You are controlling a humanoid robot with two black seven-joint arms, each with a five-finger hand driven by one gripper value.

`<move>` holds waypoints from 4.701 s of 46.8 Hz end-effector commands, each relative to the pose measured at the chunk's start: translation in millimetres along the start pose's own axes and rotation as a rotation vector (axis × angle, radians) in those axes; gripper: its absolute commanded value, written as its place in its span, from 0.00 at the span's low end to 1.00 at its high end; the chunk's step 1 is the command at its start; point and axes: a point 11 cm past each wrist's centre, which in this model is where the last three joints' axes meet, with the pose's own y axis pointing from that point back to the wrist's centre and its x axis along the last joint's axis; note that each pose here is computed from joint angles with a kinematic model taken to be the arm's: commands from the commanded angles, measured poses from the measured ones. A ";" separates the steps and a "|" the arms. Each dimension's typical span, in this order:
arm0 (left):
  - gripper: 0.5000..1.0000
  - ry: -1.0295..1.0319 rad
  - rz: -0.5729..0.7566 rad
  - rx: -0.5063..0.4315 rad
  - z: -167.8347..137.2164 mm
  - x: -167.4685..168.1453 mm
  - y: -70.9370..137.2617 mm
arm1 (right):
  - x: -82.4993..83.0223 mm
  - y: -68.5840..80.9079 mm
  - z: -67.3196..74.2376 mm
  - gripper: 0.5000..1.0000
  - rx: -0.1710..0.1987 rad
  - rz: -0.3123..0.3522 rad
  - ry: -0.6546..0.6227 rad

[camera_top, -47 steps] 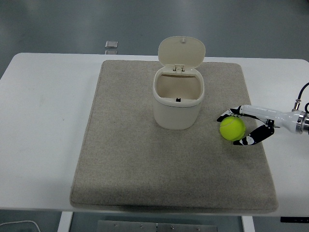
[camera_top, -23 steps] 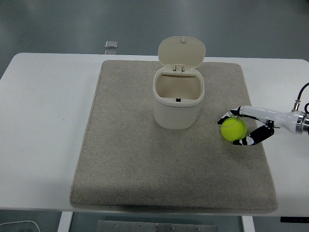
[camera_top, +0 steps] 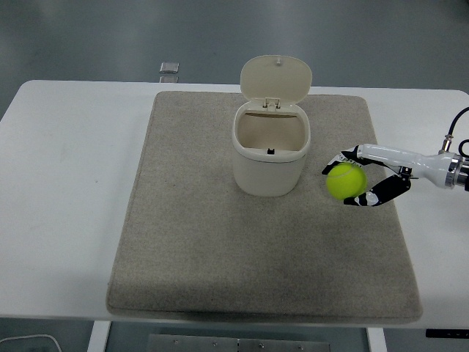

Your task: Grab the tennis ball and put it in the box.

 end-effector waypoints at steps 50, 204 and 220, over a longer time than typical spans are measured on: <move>0.98 0.000 0.000 0.000 0.0 0.0 0.0 | 47.2 -68.9 -124.8 0.00 0.340 0.012 0.032; 0.98 -0.001 0.000 0.000 0.0 0.0 0.0 | 67.7 -13.8 47.5 0.71 0.054 0.448 -1.075; 0.98 0.000 0.000 0.000 0.0 0.0 0.0 | 60.5 -29.5 50.8 0.71 0.023 0.476 -1.291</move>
